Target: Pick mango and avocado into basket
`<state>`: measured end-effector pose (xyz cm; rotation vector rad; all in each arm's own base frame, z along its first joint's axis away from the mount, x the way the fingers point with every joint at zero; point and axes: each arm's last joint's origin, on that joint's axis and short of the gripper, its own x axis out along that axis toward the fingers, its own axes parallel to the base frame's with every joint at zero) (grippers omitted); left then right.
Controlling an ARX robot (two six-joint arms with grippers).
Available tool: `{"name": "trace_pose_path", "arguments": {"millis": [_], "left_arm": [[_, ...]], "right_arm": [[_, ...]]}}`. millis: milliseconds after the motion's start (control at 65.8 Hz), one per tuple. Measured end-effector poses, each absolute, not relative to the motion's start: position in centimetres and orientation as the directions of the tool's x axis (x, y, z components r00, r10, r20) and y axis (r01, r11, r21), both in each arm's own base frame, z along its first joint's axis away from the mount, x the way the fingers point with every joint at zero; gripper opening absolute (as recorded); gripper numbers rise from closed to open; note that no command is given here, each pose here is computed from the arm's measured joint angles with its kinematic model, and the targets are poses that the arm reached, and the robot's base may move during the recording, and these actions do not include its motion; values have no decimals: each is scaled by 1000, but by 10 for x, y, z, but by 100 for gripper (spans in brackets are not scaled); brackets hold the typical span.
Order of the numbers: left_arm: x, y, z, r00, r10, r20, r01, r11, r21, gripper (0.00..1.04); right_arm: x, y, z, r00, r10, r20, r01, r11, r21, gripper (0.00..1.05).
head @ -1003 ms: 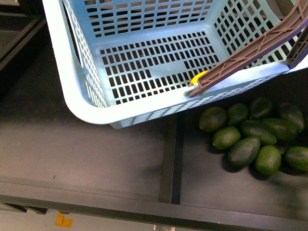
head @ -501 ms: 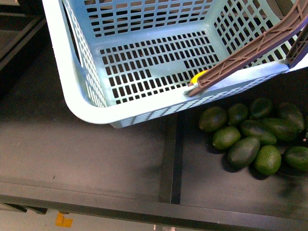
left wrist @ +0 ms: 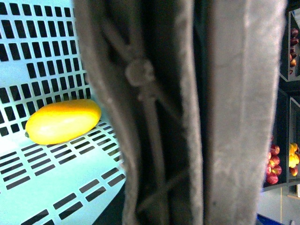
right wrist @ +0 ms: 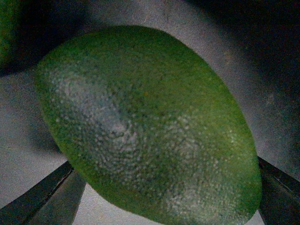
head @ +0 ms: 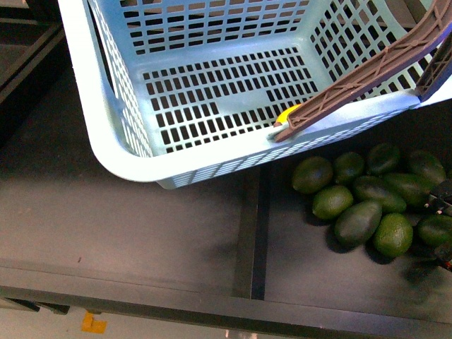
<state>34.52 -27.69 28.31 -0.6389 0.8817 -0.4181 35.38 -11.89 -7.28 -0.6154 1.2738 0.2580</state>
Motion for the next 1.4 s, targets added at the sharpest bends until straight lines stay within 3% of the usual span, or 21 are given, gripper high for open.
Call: {"name": "trace_pose_path", "arguments": {"millis": [304,714,1003,1398], "left_arm": [[345,-277,283,576,-580,-576,78,740,-668,15],[345,-277,283,575,-581,-576,78,740,-668,15],[345,-277,283,576,-580,-576,78,740,-668,15],[345,-277,283,576,-580,-576,78,740,-668,15]], "right_arm": [[356,-118,-73,289,-166,-943,-495,817,-295,93],[345,-119,-77,264,-167,-950,-481,831,-279,36],[336,-128,-65,271,-163,-949,-434,859,-272,32],[332,-135,-20,360,-149,-921,-377,880,-290,32]]}}
